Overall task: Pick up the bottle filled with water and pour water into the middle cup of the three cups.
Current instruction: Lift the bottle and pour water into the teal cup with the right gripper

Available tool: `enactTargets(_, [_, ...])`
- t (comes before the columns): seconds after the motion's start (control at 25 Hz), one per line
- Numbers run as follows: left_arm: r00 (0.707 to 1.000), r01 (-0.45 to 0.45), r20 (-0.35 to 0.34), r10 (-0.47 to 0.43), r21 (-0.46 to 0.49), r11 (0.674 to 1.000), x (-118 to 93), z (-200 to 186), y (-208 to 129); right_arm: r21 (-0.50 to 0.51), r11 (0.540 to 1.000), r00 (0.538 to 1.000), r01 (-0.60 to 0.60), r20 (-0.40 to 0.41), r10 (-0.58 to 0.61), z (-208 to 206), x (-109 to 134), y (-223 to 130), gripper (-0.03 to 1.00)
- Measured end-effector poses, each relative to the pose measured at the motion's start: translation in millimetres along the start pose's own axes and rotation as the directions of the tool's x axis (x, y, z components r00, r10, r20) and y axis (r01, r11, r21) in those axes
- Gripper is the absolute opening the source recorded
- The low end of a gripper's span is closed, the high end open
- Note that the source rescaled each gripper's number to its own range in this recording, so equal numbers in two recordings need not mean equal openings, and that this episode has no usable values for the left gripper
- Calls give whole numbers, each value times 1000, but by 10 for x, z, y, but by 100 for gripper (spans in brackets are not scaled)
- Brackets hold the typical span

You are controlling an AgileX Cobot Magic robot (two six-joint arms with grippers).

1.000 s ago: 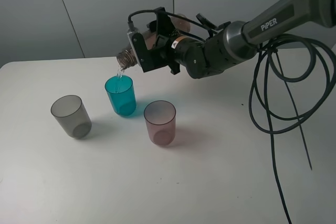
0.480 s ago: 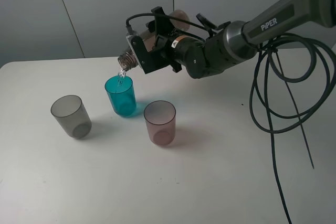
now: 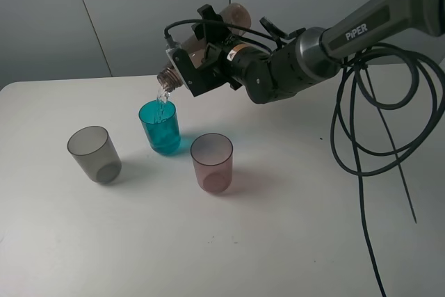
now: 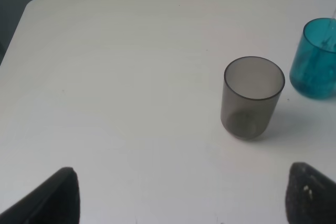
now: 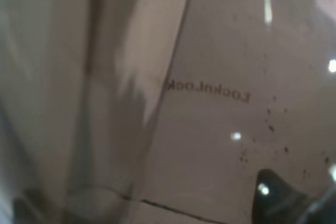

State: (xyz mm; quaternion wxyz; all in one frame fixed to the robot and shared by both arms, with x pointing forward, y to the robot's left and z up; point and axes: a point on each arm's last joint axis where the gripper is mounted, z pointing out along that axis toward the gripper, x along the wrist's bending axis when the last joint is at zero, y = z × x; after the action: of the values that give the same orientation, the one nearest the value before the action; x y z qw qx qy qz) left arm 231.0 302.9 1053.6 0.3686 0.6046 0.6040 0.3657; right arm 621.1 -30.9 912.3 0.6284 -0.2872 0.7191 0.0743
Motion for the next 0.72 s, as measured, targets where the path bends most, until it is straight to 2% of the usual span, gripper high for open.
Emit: enactTargets(0.72, [1000,0,0,0,0,1000,0,0,0,-57,989,990,133,56,-130,-4,-42,59,1])
